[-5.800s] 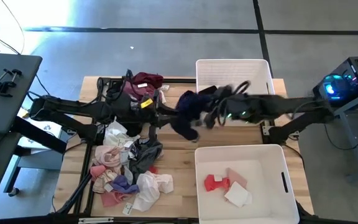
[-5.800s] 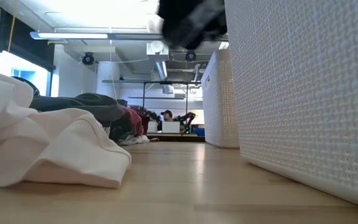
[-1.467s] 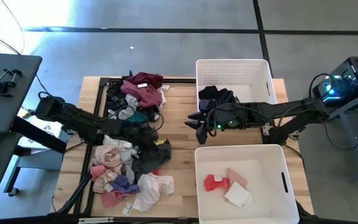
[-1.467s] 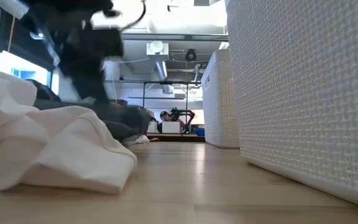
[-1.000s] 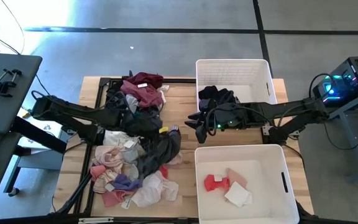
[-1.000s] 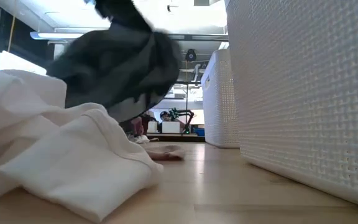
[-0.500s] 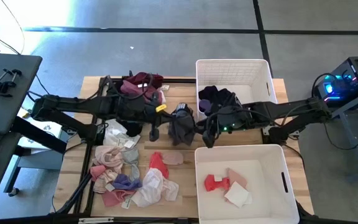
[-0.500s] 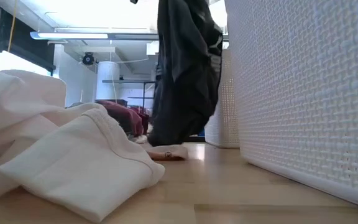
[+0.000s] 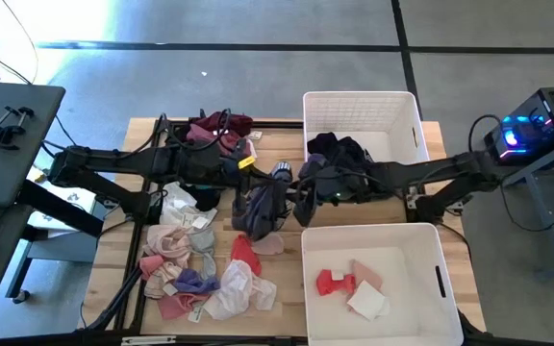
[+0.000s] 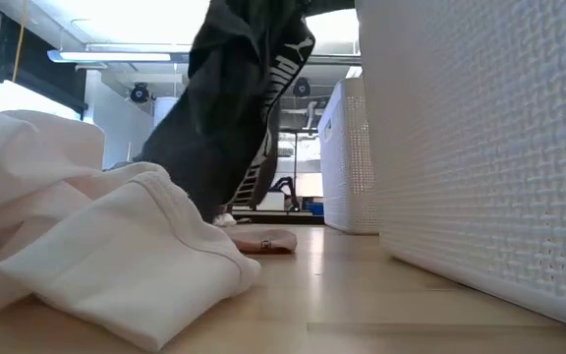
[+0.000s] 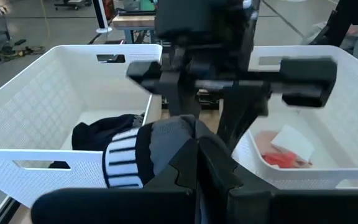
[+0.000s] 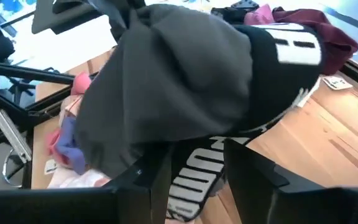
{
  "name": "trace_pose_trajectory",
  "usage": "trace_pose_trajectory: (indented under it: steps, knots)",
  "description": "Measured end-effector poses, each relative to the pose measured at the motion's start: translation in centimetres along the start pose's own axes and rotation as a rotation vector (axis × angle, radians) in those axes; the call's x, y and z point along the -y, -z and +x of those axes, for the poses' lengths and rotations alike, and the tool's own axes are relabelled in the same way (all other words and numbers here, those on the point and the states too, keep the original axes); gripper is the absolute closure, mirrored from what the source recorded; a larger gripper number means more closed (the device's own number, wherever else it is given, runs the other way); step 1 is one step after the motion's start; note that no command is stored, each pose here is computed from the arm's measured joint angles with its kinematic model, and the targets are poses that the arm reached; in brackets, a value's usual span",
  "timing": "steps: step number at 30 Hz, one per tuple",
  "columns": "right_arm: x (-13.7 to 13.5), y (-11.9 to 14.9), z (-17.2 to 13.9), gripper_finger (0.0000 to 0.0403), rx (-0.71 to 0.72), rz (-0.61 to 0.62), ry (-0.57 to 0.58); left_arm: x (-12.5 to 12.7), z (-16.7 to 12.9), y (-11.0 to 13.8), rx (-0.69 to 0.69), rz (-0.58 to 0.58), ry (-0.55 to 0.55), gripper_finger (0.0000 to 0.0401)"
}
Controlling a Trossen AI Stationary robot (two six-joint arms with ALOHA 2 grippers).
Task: Sort clothes
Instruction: Put the grey shorts into the top bin
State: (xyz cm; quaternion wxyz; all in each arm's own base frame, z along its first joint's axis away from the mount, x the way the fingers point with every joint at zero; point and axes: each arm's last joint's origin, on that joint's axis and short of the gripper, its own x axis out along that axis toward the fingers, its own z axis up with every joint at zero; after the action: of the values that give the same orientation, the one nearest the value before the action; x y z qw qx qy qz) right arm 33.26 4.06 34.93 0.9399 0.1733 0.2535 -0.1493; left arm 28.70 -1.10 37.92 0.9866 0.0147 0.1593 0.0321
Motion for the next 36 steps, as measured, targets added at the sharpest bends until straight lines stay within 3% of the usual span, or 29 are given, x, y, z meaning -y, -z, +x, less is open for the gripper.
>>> trace_pose_trajectory:
  steps: [6, 10, 13, 16, 20, 22, 28, 36]
  knots:
    - [0.1, -0.4, 2.7, 0.0244, 0.009, 0.029, -0.101, 0.1, 0.0, 0.0, 0.002, 0.001, 0.018, 0.0401]
    - [0.2, -0.6, 4.3, 0.0226, 0.036, 0.113, -0.127, 0.3, 0.0, 0.0, 0.004, 0.002, 0.032, 0.0401]
    - [-0.2, -0.8, 5.1, 0.023, 0.062, 0.093, -0.187, 0.4, 0.0, 0.0, 0.003, 0.004, 0.038, 0.0401]
    - [-0.7, -0.9, 5.2, 0.0267, 0.095, 0.096, -0.208, 0.6, -0.1, 0.0, 0.004, 0.005, 0.046, 0.0401]
    - [-1.3, -0.8, 5.0, 0.0365, 0.139, 0.126, -0.166, 1.0, -0.2, 0.0, -0.002, 0.011, 0.057, 0.0401]
    - [-1.8, -0.9, 4.5, 0.0391, 0.183, 0.144, -0.162, 1.0, -0.5, 0.0, -0.004, 0.013, 0.056, 0.0401]
    - [-3.4, -2.0, 1.6, 0.0399, 0.297, 0.149, -0.112, 0.6, -2.0, -0.4, 0.004, 0.054, -0.035, 0.0395]
    - [-3.8, -5.5, -5.5, 0.0402, 0.466, 0.069, 0.081, -0.3, -3.0, -0.8, 0.03, 0.111, -0.089, 0.0329]
